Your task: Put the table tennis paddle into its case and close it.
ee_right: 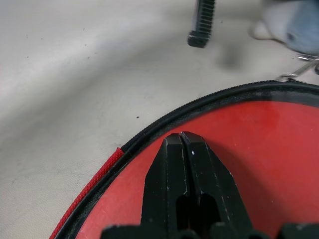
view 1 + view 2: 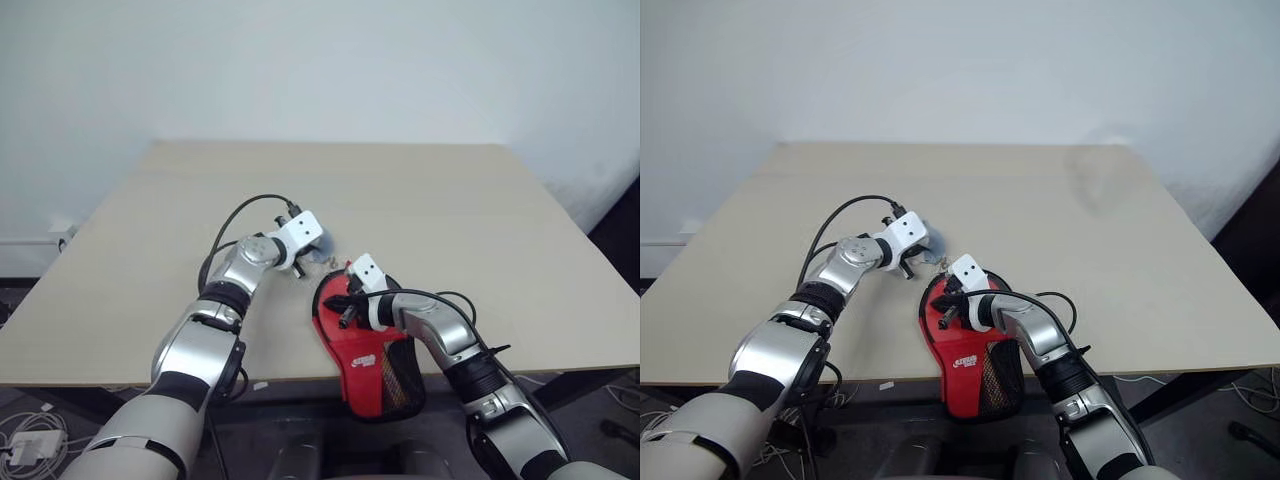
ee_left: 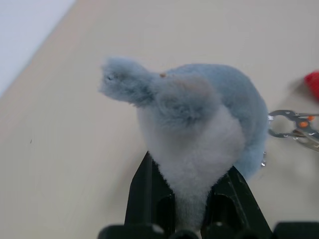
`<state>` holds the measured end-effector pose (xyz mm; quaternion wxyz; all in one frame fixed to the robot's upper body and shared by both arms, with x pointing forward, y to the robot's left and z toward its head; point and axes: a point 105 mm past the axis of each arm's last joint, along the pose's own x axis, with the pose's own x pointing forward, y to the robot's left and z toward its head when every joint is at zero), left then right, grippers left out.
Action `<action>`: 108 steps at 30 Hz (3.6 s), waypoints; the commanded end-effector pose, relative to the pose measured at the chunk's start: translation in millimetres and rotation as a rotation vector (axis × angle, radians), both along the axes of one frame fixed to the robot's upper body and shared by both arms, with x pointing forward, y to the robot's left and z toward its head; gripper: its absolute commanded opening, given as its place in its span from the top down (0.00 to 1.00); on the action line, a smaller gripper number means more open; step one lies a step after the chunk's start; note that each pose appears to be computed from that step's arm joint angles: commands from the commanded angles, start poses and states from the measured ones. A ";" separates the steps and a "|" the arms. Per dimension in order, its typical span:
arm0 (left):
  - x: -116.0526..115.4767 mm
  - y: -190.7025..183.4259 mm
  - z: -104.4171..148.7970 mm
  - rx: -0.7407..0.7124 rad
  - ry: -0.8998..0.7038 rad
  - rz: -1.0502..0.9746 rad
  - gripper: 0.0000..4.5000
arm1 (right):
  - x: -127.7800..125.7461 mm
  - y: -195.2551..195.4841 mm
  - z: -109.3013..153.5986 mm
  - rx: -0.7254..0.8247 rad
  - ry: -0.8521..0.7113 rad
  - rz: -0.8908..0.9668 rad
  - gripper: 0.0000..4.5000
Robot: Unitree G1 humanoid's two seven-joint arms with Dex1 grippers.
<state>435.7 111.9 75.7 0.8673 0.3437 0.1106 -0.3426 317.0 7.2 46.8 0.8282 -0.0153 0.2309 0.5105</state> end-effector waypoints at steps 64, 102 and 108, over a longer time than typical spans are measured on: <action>-89.6 -13.2 66.2 -0.537 0.012 -0.225 0.00 | 48.8 -70.4 98.9 -0.031 -0.151 -0.057 0.10; -124.3 -44.7 -26.5 -0.429 0.325 -0.231 0.99 | 121.8 -9.1 65.2 -0.159 -0.197 -0.264 0.00; -128.6 -35.0 -39.1 -0.386 0.369 -0.211 0.99 | 119.7 -10.8 53.3 -0.174 -0.176 -0.288 0.00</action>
